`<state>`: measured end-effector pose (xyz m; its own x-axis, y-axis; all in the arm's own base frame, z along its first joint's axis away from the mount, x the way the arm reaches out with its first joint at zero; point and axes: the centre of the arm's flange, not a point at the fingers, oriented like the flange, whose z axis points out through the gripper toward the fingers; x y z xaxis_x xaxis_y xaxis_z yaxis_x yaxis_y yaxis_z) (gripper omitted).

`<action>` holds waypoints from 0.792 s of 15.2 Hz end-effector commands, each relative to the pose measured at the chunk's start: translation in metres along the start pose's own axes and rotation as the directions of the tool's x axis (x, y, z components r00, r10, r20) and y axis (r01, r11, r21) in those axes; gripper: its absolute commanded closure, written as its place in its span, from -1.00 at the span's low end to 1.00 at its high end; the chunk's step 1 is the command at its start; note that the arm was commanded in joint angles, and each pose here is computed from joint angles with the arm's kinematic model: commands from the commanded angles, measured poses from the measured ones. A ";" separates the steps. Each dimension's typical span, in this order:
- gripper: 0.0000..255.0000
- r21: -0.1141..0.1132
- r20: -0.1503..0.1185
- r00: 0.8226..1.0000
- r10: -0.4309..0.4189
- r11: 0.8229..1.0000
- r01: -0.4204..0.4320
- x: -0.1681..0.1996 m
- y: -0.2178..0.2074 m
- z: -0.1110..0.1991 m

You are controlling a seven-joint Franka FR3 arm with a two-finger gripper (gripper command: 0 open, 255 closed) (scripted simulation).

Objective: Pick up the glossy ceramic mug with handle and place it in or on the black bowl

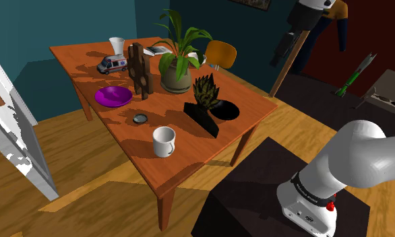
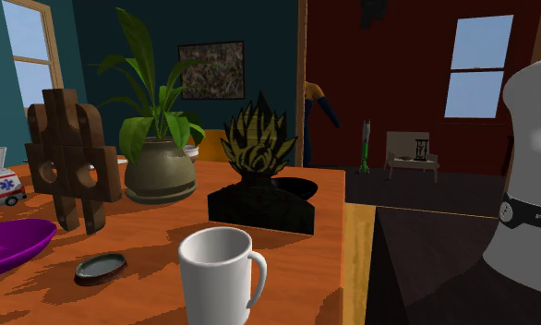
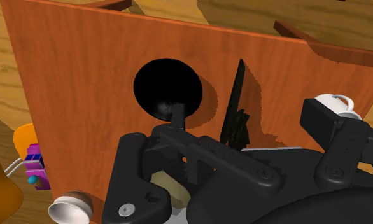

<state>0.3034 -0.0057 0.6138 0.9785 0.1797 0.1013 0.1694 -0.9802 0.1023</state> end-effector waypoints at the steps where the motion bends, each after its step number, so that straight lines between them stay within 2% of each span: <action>1: -1.00 0.000 0.000 1.000 0.000 1.000 0.000 0.000 0.000 0.000; 12: -1.00 0.051 0.019 1.000 0.017 0.999 -0.018 0.066 -0.074 0.102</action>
<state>0.3621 0.0641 0.5208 0.9829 0.1642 0.0836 0.1600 -0.9856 0.0553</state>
